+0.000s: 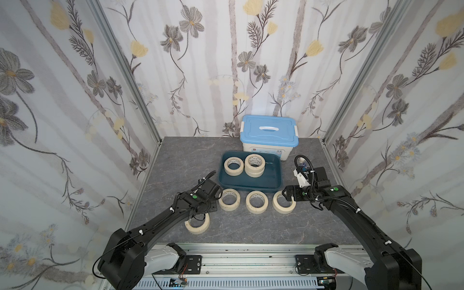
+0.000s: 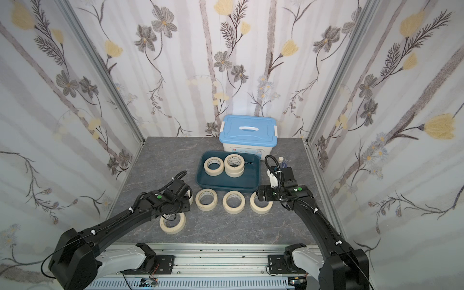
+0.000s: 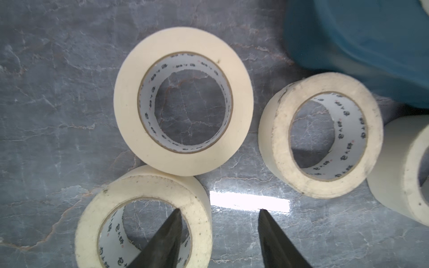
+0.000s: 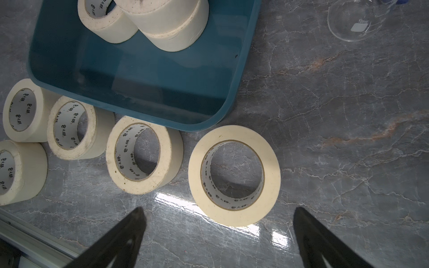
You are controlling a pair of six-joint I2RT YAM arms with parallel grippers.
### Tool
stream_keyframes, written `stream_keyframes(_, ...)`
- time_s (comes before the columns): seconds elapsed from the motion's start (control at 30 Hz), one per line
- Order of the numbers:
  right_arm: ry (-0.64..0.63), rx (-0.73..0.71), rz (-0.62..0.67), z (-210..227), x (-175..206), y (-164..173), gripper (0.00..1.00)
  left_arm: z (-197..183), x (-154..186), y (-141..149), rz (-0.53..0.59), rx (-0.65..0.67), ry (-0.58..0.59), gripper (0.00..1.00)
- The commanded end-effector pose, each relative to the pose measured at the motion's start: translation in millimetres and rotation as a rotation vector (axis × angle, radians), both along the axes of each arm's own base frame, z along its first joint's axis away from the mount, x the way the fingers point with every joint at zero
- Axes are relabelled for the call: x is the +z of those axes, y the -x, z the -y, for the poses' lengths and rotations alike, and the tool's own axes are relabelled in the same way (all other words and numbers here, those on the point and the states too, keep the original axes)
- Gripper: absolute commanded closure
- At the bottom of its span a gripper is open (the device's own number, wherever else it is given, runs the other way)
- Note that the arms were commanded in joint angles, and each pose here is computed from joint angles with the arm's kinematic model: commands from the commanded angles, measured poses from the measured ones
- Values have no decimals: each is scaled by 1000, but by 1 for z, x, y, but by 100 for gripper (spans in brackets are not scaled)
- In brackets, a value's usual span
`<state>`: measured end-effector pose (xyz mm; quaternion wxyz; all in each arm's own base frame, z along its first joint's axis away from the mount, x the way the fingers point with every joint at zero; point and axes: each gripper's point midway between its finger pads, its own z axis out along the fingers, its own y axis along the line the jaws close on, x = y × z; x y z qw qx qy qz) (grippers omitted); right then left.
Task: Take out the art tape in the storage box
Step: Place the art tape at the center of the board, then pick up the art tape from the storage box.
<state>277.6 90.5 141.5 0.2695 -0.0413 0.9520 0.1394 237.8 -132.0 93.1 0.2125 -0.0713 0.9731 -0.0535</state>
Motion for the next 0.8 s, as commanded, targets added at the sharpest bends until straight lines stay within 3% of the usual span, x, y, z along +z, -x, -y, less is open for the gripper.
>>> stream_keyframes(0.0,-14,6,17,-2,5,-1,0,4,16,-17,58,-37,-28,40)
stream_keyframes(0.3,-20,2,24,-2,7,0,0,36,34,-55,67,-161,-62,34)
stream_keyframes(0.77,-59,-5,33,-4,11,4,0,95,21,-121,36,-386,-111,28)
